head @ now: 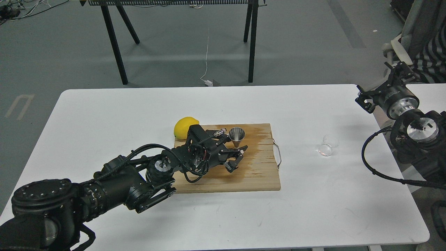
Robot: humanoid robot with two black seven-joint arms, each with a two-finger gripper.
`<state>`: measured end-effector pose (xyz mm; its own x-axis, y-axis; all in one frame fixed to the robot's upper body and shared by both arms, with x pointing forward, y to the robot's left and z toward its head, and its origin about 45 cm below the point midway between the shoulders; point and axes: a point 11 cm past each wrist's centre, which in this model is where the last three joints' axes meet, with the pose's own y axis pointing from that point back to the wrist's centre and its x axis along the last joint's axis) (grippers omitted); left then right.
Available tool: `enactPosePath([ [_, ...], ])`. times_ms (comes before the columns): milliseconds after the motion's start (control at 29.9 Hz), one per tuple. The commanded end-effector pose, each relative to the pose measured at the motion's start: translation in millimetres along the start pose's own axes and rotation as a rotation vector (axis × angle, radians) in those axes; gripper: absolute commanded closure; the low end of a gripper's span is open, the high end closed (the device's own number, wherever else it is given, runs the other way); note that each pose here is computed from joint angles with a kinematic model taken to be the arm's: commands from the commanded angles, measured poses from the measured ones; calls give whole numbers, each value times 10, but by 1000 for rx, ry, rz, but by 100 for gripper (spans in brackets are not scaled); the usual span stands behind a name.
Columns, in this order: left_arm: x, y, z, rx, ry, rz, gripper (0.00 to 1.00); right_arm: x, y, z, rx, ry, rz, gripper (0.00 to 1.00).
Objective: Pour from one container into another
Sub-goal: 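Lower the jigger upright onto the board beside the lemon and release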
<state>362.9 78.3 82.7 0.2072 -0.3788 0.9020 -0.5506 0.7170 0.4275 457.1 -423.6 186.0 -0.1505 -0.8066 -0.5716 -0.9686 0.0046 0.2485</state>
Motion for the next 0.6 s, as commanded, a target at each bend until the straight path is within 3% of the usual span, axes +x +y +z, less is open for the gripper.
enactPosePath([
  [0,-1,1,1,1,2,2,34,-8,-4,-7,2,-1,-2,1],
  [234,8,-1,2,-5,3,2,14,-8,-4,-7,2,-1,-2,1],
  [568,-1,0,15,-15,6,-3,6,-15,-6,-12,2,1,-3,1],
])
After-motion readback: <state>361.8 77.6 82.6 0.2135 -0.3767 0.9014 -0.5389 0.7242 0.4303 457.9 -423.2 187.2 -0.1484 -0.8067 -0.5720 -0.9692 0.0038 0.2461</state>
